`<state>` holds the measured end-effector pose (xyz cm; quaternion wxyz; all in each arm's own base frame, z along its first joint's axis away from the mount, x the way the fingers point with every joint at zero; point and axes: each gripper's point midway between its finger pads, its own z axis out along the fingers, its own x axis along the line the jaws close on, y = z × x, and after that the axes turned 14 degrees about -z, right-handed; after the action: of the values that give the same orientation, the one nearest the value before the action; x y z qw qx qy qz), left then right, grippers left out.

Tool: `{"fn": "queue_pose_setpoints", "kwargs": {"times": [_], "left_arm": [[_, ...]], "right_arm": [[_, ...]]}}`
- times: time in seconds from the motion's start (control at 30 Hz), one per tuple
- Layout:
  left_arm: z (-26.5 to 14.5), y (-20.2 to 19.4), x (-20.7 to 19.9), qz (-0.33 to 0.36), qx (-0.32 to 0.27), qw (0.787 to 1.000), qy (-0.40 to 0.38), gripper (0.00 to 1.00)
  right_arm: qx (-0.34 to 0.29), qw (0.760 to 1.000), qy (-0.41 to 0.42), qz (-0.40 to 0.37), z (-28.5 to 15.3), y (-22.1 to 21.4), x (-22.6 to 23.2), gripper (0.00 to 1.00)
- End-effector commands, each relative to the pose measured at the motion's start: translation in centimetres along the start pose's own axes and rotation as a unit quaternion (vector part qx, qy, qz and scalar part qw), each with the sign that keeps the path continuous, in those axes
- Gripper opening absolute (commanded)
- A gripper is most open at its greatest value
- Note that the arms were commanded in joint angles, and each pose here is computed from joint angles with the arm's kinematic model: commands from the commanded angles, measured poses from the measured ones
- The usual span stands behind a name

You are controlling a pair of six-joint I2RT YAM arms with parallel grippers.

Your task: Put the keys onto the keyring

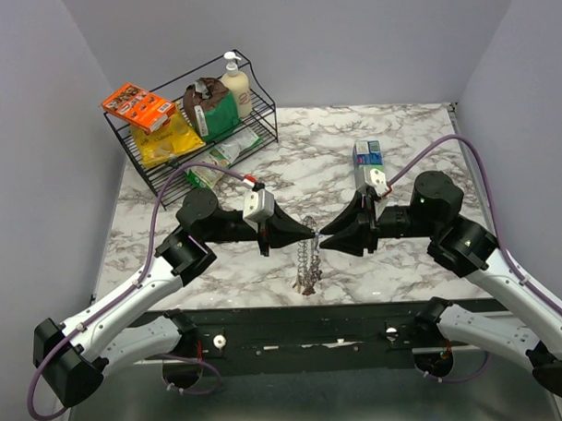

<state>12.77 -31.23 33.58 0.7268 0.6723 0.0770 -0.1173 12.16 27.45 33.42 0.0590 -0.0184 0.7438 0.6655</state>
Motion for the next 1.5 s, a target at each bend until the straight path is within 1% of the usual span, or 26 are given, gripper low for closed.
{"fn": "queue_pose_setpoints", "kwargs": {"times": [0.0, 0.23, 0.67, 0.77, 0.8, 0.87, 0.9, 1.0, 1.13, 1.3, 1.47], "left_arm": [[0.1, 2.8, -1.9, 0.035, -0.03, 0.998, -0.033, 0.0], [0.2, 2.8, -2.1, 0.027, -0.032, 0.998, -0.043, 0.0], [0.4, 2.8, -2.2, 0.023, -0.031, 0.998, -0.048, 0.0], [0.5, 3.0, -2.1, 0.024, -0.032, 0.998, -0.047, 0.0], [0.5, 3.0, -2.2, 0.025, -0.033, 0.998, -0.048, 0.0], [0.5, 3.1, -2.2, 0.025, -0.033, 0.998, -0.048, 0.0], [0.5, 3.1, -2.1, 0.026, -0.033, 0.998, -0.048, 0.0], [0.5, 3.2, -2.1, 0.026, -0.035, 0.998, -0.047, 0.0], [0.5, 3.3, -2.0, 0.025, -0.034, 0.998, -0.044, 0.0], [0.3, 3.3, -1.4, 0.03, -0.03, 0.999, -0.02, 0.0], [0.1, 3.6, -0.7, 0.038, -0.023, 0.999, 0.009, 0.13]], "right_arm": [[-0.003, 1.0, -0.028, -0.005, -0.1, -0.2, -0.8, 0.4], [0.0, 0.999, -0.035, 0.005, 0.2, -0.6, -1.1, 0.41], [-0.013, 1.0, -0.026, 0.005, 0.4, 0.1, -1.0, 0.4], [-0.014, 1.0, -0.02, 0.009, 0.5, 0.0, -0.9, 0.37], [-0.014, 1.0, -0.016, 0.01, 0.6, 0.0, -0.8, 0.31], [-0.014, 1.0, -0.012, 0.011, 0.7, 0.0, -0.7, 0.25], [-0.014, 1.0, -0.007, 0.011, 0.7, 0.0, -0.6, 0.15], [-0.013, 1.0, 0.001, 0.014, 0.9, -0.1, -0.5, 0.02], [-0.013, 1.0, 0.003, 0.014, 0.9, -0.1, -0.4, 0.0], [-0.017, 1.0, 0.008, 0.011, 0.8, 0.3, -0.2, 0.0], [-0.02, 1.0, 0.012, 0.01, 0.7, 0.6, 0.0, 0.0]]}}
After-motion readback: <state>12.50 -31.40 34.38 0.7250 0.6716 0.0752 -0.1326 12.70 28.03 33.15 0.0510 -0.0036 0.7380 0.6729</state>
